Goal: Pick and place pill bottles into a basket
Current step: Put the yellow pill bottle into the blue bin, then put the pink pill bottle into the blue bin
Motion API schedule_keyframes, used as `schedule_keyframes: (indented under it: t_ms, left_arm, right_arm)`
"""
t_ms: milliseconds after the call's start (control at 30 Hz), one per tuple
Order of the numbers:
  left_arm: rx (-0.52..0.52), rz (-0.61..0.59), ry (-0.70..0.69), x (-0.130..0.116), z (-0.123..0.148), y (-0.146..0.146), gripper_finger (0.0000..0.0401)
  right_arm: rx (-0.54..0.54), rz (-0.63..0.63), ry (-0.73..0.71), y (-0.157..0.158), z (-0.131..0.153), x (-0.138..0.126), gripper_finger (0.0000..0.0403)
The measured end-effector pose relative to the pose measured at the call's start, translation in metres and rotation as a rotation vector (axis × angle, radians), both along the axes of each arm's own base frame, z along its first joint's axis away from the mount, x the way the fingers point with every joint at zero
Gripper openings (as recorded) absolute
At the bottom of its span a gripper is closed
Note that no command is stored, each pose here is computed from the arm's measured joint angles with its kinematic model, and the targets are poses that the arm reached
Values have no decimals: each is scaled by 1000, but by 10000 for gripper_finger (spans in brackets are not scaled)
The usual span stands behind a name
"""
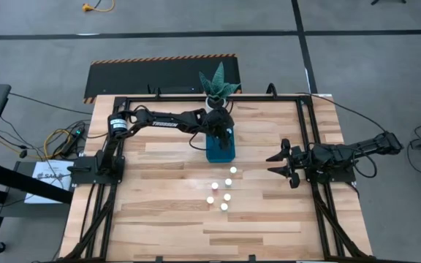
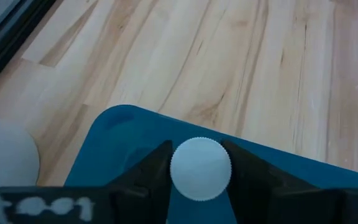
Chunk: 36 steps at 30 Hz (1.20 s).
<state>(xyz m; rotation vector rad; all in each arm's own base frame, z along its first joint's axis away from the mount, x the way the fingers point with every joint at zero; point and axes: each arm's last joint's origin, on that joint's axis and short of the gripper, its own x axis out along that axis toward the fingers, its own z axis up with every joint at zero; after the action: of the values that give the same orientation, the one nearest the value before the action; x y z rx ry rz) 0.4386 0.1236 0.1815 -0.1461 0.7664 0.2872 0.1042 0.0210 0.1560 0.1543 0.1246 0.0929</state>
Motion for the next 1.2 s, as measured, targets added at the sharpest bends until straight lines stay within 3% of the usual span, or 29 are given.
schedule_keyframes:
  t_ms: [800,1200]
  left_arm:
    - [-35,-26,16,-2,-2,-1,124]
    - [-75,-16,37,-5,-4,3,208]
  right_arm:
    - [0,0,0,0,0,0,169]
    - [0,0,0,0,0,0,170]
